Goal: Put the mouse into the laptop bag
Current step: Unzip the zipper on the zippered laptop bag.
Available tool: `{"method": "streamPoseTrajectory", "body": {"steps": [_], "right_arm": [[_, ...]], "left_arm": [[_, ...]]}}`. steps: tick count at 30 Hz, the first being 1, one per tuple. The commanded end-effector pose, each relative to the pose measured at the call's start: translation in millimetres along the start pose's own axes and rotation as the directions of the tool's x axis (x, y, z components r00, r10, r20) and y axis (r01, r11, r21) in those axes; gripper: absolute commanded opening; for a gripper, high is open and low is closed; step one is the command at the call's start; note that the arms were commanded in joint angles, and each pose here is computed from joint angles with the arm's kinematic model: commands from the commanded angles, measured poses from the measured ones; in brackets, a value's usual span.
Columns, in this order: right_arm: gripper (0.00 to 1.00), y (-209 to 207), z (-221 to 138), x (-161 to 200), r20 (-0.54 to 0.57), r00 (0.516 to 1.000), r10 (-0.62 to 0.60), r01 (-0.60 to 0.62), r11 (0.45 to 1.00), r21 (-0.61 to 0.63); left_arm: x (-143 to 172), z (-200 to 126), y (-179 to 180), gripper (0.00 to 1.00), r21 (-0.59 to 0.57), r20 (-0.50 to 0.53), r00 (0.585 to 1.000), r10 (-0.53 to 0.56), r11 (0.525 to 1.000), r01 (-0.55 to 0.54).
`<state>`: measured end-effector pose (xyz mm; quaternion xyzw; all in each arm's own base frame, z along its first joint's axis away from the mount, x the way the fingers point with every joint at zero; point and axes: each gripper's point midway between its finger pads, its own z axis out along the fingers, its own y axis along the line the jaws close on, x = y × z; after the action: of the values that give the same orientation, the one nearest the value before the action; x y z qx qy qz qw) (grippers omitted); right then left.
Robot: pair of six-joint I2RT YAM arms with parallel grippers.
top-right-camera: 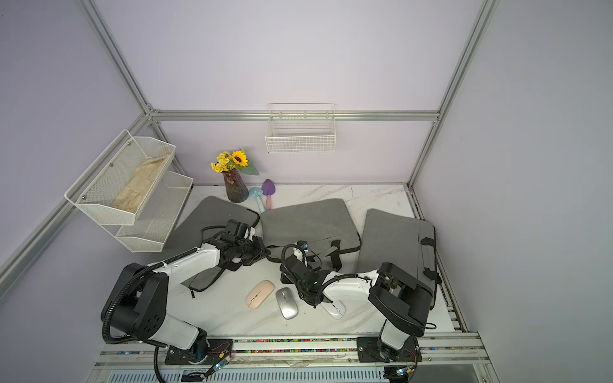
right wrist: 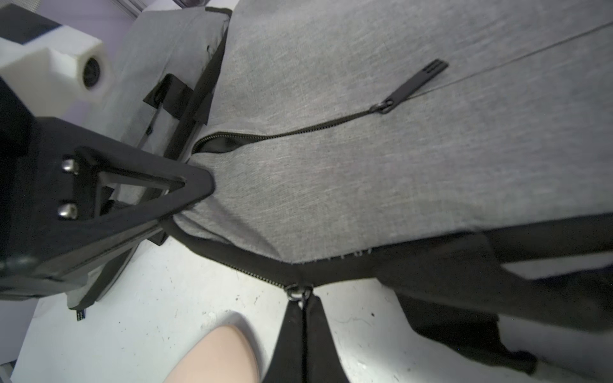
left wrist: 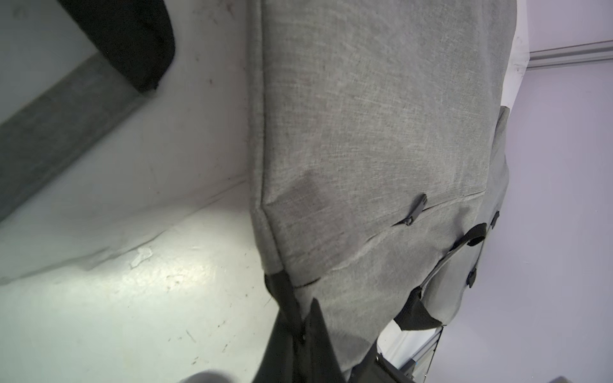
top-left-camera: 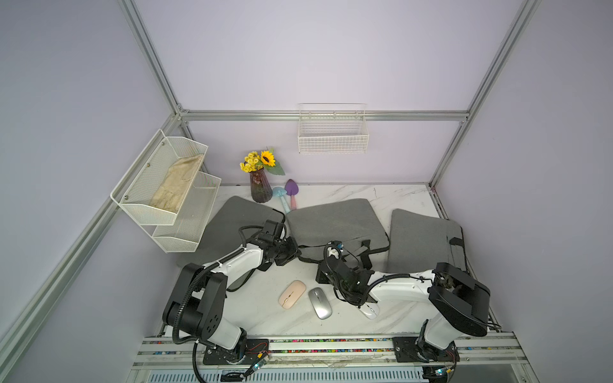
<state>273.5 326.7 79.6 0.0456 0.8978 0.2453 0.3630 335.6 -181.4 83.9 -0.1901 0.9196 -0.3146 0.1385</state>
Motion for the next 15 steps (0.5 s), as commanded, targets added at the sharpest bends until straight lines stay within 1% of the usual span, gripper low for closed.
{"method": "streamPoseTrajectory", "body": {"steps": [1, 3, 7, 11, 13, 15], "right_arm": [[0.00, -58.0, -7.2, 19.3, -0.054, 0.998, -0.032, 0.042, 0.979, 0.202], [0.00, -62.6, -6.5, 19.7, -0.056, 0.998, -0.029, 0.041, 0.974, 0.221], [0.00, -70.1, -7.3, 15.9, -0.049, 0.999, -0.014, 0.025, 0.968, 0.249], [0.00, -67.1, -3.8, 14.5, -0.059, 0.998, -0.009, 0.024, 0.969, 0.245], [0.00, -59.9, -1.9, 11.9, -0.061, 0.998, -0.017, 0.031, 0.973, 0.228], [0.00, -40.6, 0.9, 4.9, -0.051, 0.997, -0.052, 0.059, 0.987, 0.153]], "left_arm": [[-110.3, -43.3, -25.3, 0.00, 0.024, 0.321, 0.947, 0.032, 0.999, -0.042], [-120.2, -47.8, -26.8, 0.00, 0.024, 0.335, 0.941, 0.035, 0.999, -0.046], [-139.2, -59.5, -19.1, 0.00, -0.039, 0.380, 0.924, 0.037, 0.999, -0.024], [-147.2, -63.7, -12.1, 0.00, -0.050, 0.401, 0.916, 0.027, 0.999, -0.007], [-145.7, -62.7, -9.5, 0.00, -0.052, 0.394, 0.919, 0.024, 0.999, -0.003], [-139.2, -61.1, -13.7, 0.00, -0.017, 0.375, 0.927, 0.018, 1.000, -0.013]]}}
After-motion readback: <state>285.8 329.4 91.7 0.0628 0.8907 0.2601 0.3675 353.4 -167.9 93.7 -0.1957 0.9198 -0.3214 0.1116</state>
